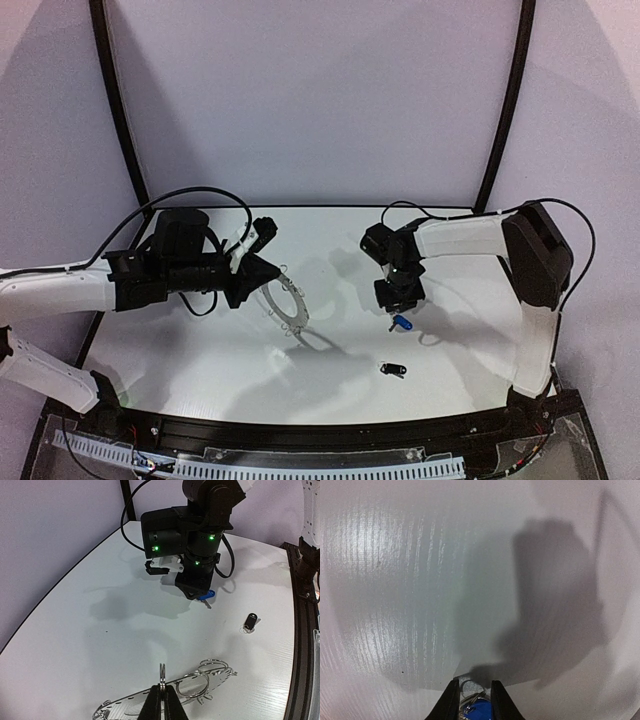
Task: Put the keys on the keyring
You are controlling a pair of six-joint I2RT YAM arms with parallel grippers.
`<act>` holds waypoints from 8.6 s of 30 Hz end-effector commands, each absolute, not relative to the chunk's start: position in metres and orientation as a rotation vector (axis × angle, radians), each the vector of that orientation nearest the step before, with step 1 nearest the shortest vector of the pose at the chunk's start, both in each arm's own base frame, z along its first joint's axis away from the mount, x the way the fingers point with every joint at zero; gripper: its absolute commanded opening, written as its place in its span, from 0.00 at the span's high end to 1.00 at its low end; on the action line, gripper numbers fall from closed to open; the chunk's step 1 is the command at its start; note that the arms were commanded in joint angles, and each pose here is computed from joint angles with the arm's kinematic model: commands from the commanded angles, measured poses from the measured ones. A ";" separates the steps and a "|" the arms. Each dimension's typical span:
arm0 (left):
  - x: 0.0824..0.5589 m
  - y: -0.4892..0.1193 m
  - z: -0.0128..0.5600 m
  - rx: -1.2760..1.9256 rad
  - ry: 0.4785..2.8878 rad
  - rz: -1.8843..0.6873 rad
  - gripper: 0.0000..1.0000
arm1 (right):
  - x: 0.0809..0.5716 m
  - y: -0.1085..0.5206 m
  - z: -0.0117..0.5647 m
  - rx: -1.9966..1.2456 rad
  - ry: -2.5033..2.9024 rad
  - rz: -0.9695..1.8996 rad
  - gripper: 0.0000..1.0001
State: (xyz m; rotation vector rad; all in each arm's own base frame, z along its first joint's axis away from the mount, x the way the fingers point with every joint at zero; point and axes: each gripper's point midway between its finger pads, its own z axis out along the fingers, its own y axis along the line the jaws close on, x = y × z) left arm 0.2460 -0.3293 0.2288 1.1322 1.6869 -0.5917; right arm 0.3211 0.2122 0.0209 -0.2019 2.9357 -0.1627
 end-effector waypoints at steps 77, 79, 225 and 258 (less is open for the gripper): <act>0.168 -0.379 0.319 1.561 1.123 -1.015 0.99 | 0.158 0.391 0.330 -1.420 0.928 1.142 1.00; 0.170 -0.379 0.319 1.552 1.128 -1.009 0.99 | 0.157 0.390 0.330 -1.424 0.922 1.148 1.00; 0.164 -0.383 0.308 1.599 1.114 -1.064 0.99 | 0.150 0.384 0.351 -1.382 0.870 1.170 1.00; 0.166 -0.383 0.320 1.572 1.056 -1.036 0.99 | 0.153 0.392 0.330 -1.439 0.957 1.193 1.00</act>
